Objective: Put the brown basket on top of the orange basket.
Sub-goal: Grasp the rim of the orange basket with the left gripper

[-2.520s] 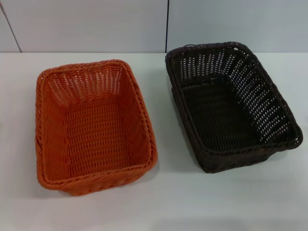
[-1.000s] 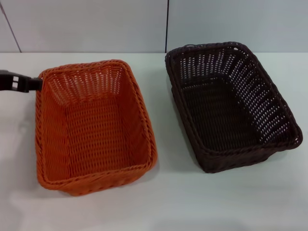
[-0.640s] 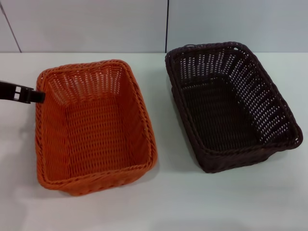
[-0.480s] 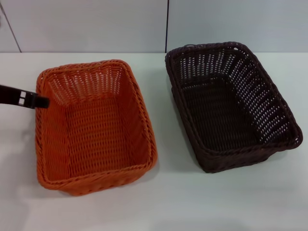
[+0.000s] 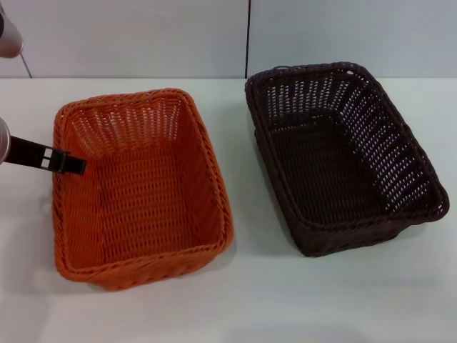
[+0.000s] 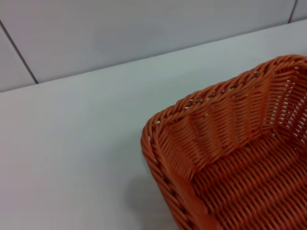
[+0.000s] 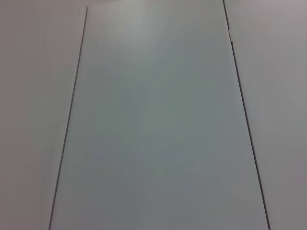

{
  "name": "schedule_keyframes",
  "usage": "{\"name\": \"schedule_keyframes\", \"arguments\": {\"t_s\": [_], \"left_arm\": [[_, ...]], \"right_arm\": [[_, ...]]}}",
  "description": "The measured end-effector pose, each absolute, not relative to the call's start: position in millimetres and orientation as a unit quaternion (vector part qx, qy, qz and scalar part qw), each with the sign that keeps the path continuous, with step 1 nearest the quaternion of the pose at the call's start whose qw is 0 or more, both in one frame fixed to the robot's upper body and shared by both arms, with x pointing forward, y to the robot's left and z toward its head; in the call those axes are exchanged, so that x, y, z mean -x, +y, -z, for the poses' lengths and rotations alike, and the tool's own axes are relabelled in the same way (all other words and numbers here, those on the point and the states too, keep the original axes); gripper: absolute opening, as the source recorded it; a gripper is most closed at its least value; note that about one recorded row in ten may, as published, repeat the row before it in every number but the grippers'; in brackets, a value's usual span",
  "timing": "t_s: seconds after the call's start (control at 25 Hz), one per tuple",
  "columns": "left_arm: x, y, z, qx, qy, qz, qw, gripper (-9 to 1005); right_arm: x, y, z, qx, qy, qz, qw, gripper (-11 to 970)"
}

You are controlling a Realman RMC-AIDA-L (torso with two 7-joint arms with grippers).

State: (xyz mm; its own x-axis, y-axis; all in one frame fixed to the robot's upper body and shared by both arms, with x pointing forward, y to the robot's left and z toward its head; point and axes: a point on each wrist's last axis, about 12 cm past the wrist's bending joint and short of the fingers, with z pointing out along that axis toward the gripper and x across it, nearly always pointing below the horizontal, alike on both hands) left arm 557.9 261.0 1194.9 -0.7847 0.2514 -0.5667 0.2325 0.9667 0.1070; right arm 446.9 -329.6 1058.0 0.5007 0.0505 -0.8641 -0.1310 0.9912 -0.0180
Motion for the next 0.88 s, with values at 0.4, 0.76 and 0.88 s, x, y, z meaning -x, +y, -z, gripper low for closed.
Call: {"name": "schedule_keyframes", "arguments": {"t_s": [0.4,0.76,0.88], "left_arm": [[-568,257,-1181,-0.107,0.958,-0.005,0.267,759],[-578,254,-1170,-0.084,0.967,-0.002,0.242,735],[-582,253,-1165,-0.077,0.969,0.001,0.233,727]], "right_arm": [[-445,-332,-1058,0.041,0.499,-0.05,0.864,806],[-442,-334,-1059,0.044,0.492,-0.045,0.869,806],[-441,-335,-1060,0.044,0.489,-0.042,0.87,806]]}}
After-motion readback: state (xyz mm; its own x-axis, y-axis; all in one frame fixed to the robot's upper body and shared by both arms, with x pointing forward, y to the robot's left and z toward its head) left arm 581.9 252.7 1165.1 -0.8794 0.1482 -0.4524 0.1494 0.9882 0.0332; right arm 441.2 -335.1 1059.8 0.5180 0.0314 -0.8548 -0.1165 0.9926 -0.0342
